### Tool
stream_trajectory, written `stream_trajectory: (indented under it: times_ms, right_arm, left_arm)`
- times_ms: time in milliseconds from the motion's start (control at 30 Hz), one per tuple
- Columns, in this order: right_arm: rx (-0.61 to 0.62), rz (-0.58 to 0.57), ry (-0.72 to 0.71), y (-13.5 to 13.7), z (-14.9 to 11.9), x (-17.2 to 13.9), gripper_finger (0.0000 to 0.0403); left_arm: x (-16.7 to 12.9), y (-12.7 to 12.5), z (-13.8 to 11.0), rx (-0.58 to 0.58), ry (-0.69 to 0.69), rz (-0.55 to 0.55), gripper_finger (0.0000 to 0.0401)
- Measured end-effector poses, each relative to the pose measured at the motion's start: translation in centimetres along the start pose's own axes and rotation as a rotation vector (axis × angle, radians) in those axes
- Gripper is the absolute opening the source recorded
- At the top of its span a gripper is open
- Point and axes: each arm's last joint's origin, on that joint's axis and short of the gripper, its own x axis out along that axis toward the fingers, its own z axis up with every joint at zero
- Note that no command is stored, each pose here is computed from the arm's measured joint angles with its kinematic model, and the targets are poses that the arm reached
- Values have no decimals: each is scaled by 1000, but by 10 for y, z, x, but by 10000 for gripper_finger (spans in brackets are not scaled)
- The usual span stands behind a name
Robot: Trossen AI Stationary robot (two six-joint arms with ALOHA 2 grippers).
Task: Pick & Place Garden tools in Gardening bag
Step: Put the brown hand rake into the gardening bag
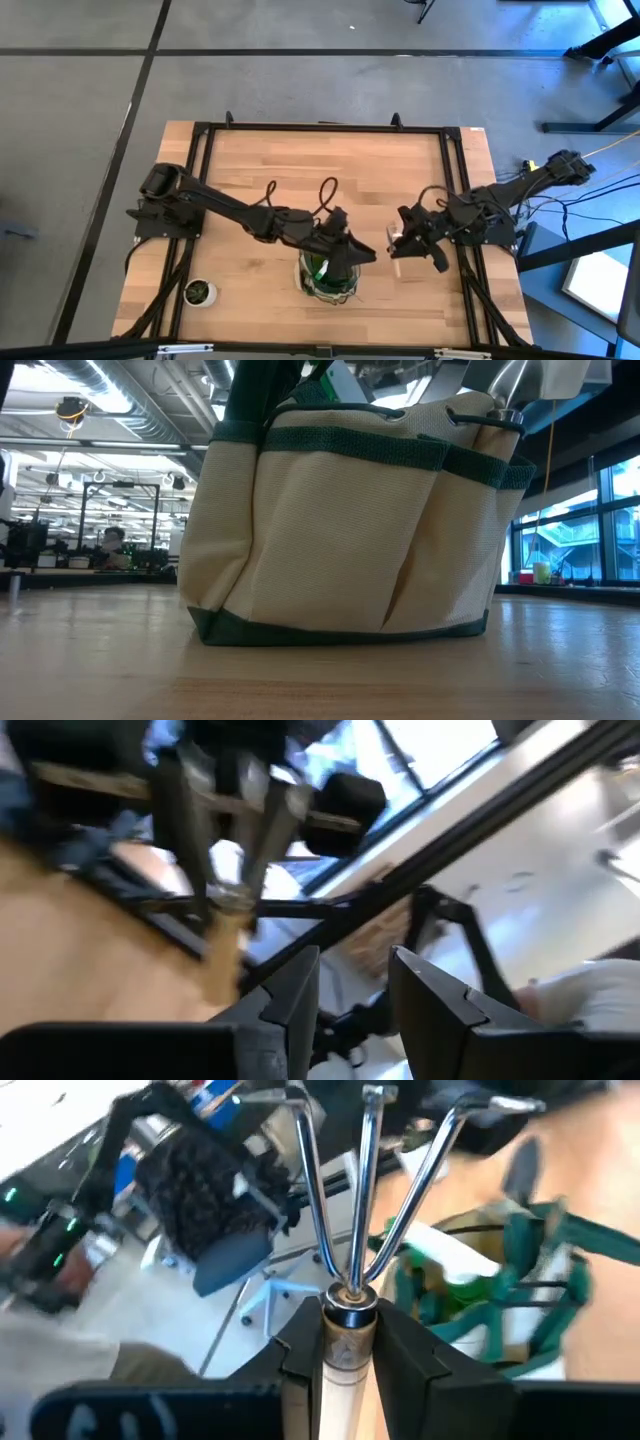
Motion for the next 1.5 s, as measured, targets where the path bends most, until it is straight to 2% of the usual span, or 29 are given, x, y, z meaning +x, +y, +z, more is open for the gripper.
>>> stream_trajectory:
  times_ms: [100, 233, 367, 567, 767, 1033, 1300, 1500]
  right_arm:
    - [-63, 23, 21, 6, -5, 0, 62]
    - [-137, -29, 28, 11, -13, 0, 62]
    - [-167, -130, 73, 8, -23, 7, 62]
    - [-226, -113, 53, 8, -26, 29, 62]
    - [-247, -120, 12, 0, -25, 53, 62]
    - [-243, -187, 14, -19, -27, 74, 62]
    - [-242, -242, -48, -38, -22, 89, 62]
    - [-211, -278, -66, -48, -32, 109, 62]
  left_arm:
    - [-12, -8, 8, 6, 15, 71, 115]
    - [-28, -20, 15, 20, 16, 142, 115]
    - [-46, -36, 23, 59, -59, 206, 115]
    - [-59, -49, 29, 92, -145, 268, 115]
    - [-60, -51, 27, 61, -153, 265, 115]
    - [-60, -51, 27, 31, -168, 270, 115]
    - [-60, -54, 23, 24, -95, 212, 116]
    - [-61, -61, 14, 52, -15, 155, 116]
